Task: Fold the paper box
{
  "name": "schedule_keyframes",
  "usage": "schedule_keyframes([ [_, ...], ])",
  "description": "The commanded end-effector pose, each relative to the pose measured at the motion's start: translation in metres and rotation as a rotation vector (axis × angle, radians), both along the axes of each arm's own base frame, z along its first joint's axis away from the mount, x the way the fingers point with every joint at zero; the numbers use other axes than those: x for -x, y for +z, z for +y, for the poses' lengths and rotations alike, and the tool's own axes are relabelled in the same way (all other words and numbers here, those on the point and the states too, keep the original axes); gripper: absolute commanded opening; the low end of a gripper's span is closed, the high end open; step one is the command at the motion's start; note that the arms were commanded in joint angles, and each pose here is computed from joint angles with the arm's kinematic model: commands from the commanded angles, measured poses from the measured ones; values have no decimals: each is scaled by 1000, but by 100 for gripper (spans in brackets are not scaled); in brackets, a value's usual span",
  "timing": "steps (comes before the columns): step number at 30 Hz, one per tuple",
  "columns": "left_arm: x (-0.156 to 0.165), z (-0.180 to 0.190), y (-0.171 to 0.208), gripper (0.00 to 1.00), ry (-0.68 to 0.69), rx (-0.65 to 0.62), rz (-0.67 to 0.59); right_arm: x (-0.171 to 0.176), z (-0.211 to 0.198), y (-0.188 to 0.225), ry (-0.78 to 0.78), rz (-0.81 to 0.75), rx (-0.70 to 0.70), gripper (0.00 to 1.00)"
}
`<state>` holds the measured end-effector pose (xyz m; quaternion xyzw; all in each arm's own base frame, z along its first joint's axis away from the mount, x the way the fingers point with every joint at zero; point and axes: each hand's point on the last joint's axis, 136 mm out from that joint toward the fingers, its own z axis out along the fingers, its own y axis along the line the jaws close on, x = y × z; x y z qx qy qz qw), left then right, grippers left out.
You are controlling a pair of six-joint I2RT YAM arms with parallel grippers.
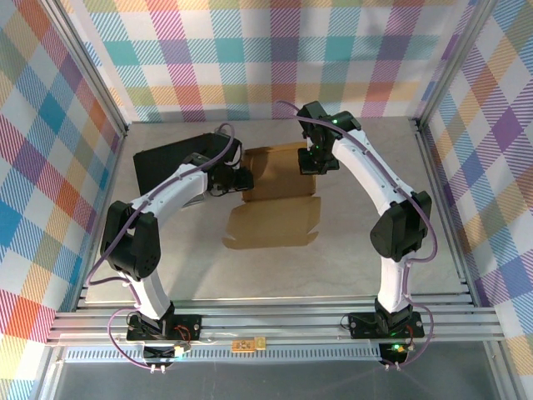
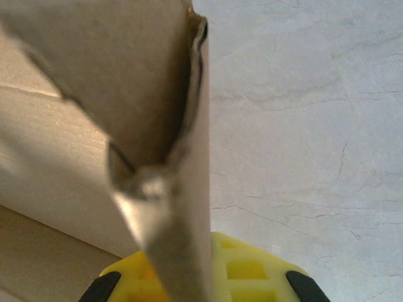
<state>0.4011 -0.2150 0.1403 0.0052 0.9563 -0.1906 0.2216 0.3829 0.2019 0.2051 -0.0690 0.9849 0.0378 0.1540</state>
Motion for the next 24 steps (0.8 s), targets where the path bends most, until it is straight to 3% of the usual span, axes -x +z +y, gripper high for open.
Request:
schedule_keyframes([
  [1,-11,4,14,27,14,27,-64,11,2,5,37,24,-27,0],
  [5,-13,8,22,24,26,8,-95,12,2,4,40,30,-26,0],
  [11,-10,31,20,0,84,-107,-93,12,1,6,32,17,-15,0],
  [18,-2,66,19,0,186,-320,-109,18,8,8,36,-8,18,0],
  [24,8,101,20,0,293,-501,-121,18,3,6,-16,-84,151,0],
])
